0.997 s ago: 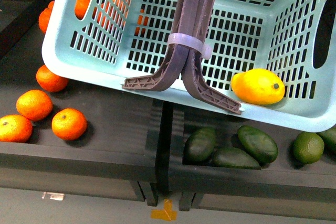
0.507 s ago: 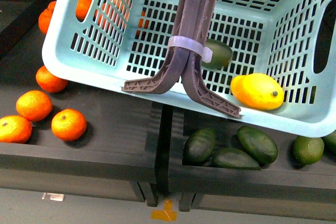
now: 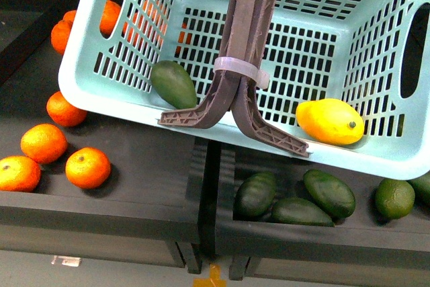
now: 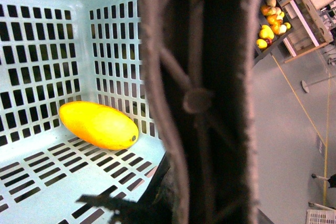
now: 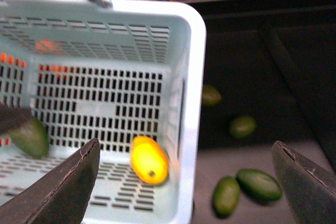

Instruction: Pick mango and avocado into basket

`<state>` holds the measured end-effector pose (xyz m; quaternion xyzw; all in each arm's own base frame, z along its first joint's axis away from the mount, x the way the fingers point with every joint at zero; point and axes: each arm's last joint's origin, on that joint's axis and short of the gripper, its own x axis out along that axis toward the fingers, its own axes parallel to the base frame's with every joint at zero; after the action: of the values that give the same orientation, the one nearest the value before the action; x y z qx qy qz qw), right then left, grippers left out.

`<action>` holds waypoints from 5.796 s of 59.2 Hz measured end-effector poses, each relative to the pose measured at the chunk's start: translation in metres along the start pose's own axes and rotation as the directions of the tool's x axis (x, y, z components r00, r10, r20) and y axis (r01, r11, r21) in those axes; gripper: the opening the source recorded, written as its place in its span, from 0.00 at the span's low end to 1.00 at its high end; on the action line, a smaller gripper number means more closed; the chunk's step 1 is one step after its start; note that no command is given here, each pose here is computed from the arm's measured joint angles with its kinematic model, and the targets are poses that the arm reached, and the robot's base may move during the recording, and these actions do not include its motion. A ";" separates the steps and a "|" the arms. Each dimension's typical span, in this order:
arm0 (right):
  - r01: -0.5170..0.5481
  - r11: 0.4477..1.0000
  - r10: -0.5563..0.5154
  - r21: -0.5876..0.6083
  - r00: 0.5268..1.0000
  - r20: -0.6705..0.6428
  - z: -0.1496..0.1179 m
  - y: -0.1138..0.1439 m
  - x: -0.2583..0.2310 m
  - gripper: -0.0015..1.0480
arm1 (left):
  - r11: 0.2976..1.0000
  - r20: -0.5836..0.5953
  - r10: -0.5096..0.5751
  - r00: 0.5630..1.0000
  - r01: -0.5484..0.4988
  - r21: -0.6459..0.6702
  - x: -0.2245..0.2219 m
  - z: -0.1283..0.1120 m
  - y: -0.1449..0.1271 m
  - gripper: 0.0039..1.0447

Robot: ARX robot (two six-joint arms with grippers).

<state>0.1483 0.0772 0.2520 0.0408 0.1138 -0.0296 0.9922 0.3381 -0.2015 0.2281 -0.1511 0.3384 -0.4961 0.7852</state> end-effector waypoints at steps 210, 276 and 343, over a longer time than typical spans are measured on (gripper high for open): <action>-0.050 0.995 0.070 -0.085 0.967 0.247 -0.082 -0.086 -0.029 0.92 | 1.000 -0.002 -0.003 1.000 0.003 -0.004 0.000 0.000 0.000 0.04; -0.049 0.995 0.068 -0.085 0.967 0.244 -0.082 -0.086 -0.029 0.92 | 0.357 0.358 0.933 -0.021 -0.024 -0.934 -0.005 0.042 0.079 0.03; -0.049 0.995 0.069 -0.085 0.967 0.245 -0.082 -0.086 -0.029 0.92 | 0.034 -0.032 0.913 0.407 -0.155 -0.987 0.037 0.029 0.154 0.55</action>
<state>0.0962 0.0001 0.1722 0.0015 -0.0110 -0.0004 0.9999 0.4724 -0.1654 0.1466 -0.5560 0.2816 0.2570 0.7386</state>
